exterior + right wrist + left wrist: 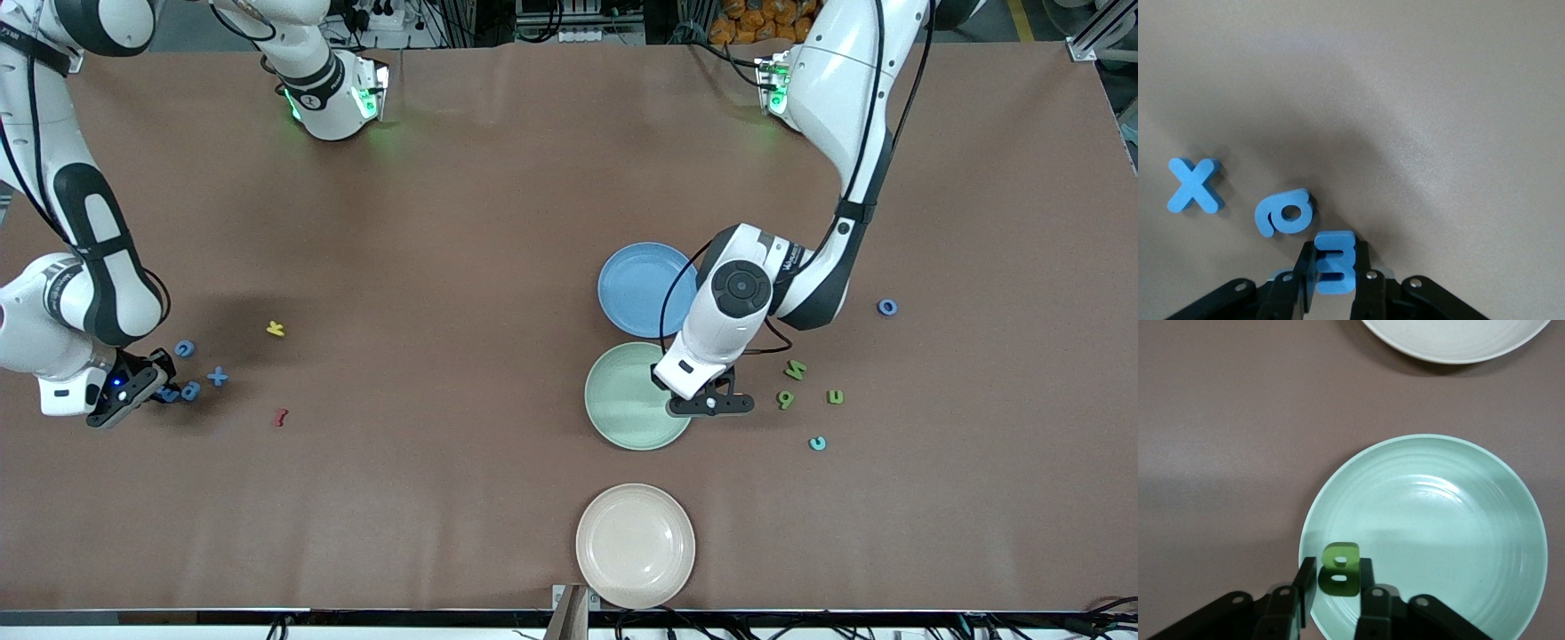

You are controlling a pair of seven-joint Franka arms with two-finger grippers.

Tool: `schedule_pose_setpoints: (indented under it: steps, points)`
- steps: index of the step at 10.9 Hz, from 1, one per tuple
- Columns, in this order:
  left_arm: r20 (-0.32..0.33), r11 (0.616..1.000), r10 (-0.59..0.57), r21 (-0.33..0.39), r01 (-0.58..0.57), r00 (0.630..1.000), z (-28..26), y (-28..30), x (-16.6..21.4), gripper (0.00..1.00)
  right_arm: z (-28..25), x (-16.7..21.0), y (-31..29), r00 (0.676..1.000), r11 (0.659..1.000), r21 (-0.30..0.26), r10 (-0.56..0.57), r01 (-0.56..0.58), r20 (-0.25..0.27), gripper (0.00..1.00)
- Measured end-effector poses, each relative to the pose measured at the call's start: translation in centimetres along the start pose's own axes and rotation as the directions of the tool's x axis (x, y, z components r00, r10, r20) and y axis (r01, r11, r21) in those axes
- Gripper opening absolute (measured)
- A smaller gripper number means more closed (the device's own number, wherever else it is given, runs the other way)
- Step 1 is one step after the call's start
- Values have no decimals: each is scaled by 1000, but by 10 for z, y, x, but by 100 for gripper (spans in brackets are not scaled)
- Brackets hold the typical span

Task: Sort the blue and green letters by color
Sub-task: 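Drop the green B into the green plate while the right gripper grasps blue m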

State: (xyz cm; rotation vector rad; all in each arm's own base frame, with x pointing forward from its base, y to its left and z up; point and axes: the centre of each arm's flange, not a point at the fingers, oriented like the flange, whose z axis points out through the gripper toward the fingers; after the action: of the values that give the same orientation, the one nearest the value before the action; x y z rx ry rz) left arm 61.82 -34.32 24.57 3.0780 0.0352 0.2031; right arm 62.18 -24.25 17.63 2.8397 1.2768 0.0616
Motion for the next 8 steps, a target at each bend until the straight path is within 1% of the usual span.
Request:
schedule_pose_setpoints:
  steps: [1,2,3,5,6,8]
  points:
    - [-1,1000,-2,0,2,1000,0,0,0,41,0,0,0,1000,1000,0,0,0,0,27]
    - [-2,1000,-3,-1,3,1000,0,1,1,55,0,0,0,1000,1000,0,0,0,0,27]
    - [-4,1000,-4,-2,4,1000,-1,1,2,66,0,0,0,1000,1000,0,0,0,0,27]
    - [-11,1000,-5,-1,5,1000,-3,0,5,94,0,3,-1,1000,1000,13,0,0,3,27]
    - [-20,999,24,21,-24,1000,-4,-8,9,100,-1,7,-4,1000,1000,29,12,-12,6,27]
    - [-9,990,124,70,-123,992,-2,-42,19,100,-6,23,-12,998,995,76,66,-67,9,27]
